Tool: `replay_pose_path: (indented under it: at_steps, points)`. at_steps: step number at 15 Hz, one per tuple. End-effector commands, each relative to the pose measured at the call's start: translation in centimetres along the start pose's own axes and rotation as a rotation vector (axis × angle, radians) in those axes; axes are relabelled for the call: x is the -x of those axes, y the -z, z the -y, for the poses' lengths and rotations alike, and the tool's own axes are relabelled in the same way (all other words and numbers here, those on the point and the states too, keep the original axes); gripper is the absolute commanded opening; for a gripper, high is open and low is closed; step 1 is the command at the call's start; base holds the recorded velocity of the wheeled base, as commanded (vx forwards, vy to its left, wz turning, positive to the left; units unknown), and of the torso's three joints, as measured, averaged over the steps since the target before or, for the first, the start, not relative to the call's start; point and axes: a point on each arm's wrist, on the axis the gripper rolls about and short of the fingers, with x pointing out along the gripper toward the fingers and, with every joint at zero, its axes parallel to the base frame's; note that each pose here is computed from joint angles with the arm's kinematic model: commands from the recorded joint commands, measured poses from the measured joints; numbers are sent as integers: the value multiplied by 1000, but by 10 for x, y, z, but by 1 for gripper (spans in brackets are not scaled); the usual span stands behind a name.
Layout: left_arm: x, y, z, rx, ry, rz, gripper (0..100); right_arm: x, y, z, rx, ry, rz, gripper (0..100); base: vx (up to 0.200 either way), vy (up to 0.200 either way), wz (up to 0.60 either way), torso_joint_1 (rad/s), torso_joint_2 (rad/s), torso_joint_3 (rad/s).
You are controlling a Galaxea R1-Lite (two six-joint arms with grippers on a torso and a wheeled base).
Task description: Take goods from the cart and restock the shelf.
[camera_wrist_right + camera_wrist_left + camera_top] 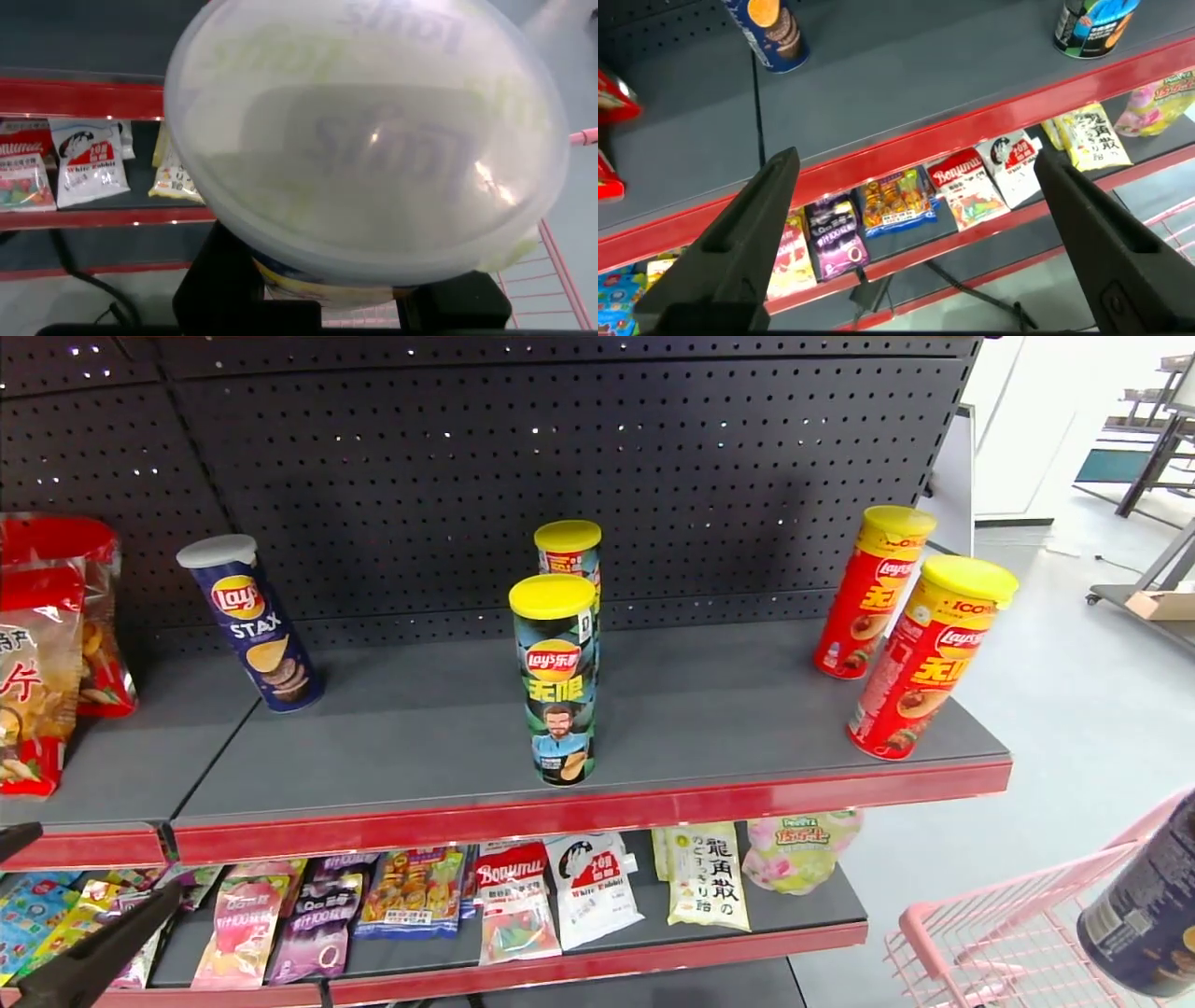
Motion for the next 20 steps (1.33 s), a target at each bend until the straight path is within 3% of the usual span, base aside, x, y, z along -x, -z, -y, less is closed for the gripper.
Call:
replay_pose_path:
  at_steps: [1, 14, 20]
  points:
    - [1, 0, 0, 0, -1, 3, 100, 17, 20, 2, -2, 10, 50, 0, 0, 0, 0, 0, 0, 0]
    - [-6, 2, 0, 7, 11, -36, 100, 20, 25, 3, 4, 15, 63, 0, 0, 0, 0, 0, 0, 0]
    - [-9, 1, 0, 3, 14, -43, 100, 20, 27, 2, 5, 14, 57, 0, 0, 200, 0, 4, 3, 5]
